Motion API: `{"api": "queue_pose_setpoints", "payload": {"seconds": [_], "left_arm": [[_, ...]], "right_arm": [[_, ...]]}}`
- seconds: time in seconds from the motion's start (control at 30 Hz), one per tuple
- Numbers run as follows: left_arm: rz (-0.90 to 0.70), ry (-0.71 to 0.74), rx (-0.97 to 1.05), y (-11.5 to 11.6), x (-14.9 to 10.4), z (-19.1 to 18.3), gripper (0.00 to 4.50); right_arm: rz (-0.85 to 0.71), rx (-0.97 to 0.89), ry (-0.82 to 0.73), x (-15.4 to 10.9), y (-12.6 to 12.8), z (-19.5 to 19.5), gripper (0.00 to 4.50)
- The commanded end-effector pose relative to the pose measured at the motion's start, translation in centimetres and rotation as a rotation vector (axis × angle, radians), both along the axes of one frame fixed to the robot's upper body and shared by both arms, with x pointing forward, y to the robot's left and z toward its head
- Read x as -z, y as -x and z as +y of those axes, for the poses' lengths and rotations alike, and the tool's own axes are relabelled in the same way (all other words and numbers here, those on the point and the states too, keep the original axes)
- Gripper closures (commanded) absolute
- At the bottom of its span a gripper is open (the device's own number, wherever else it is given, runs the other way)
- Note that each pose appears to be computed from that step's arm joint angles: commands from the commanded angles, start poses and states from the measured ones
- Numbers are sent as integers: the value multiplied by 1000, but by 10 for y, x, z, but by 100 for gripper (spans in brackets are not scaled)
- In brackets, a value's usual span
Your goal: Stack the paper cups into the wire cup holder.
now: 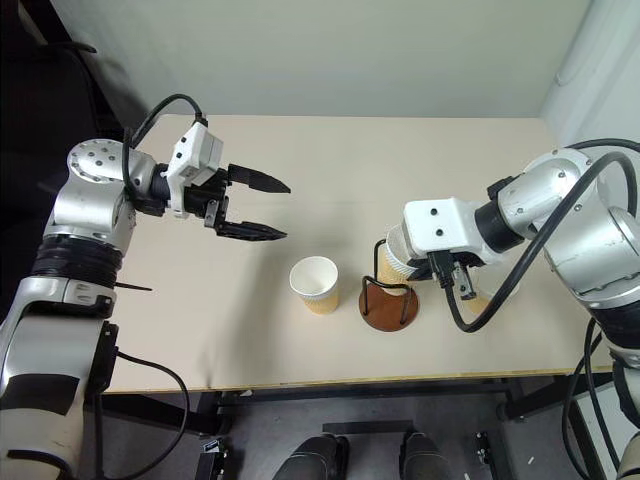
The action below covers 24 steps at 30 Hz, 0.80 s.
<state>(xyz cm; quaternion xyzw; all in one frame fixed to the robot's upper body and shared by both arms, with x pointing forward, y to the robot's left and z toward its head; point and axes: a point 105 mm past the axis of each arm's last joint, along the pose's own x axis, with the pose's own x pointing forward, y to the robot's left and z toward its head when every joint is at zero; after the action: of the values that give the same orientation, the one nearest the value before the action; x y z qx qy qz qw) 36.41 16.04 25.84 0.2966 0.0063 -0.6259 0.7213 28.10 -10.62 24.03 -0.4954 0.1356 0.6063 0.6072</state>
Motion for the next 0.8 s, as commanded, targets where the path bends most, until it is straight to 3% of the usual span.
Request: {"api": "queue_pose_setpoints", "payload": {"seconds": [0.03,0.17,0.53,0.8], "left_arm": [[-30,-3,41,5,-14,-2,33],[-26,-5,27,4,-14,0,33],[-96,-150,-77,-5,-27,17,33],[-158,-290,-52,-1,-42,11,33]], "right_arm": [[-42,-17,-13,-7,0,6,283],[-38,6,-72,-16,-2,10,143],[-45,135,-330,-80,-2,-7,143],[-51,176,-334,-91,-4,-20,143]]}}
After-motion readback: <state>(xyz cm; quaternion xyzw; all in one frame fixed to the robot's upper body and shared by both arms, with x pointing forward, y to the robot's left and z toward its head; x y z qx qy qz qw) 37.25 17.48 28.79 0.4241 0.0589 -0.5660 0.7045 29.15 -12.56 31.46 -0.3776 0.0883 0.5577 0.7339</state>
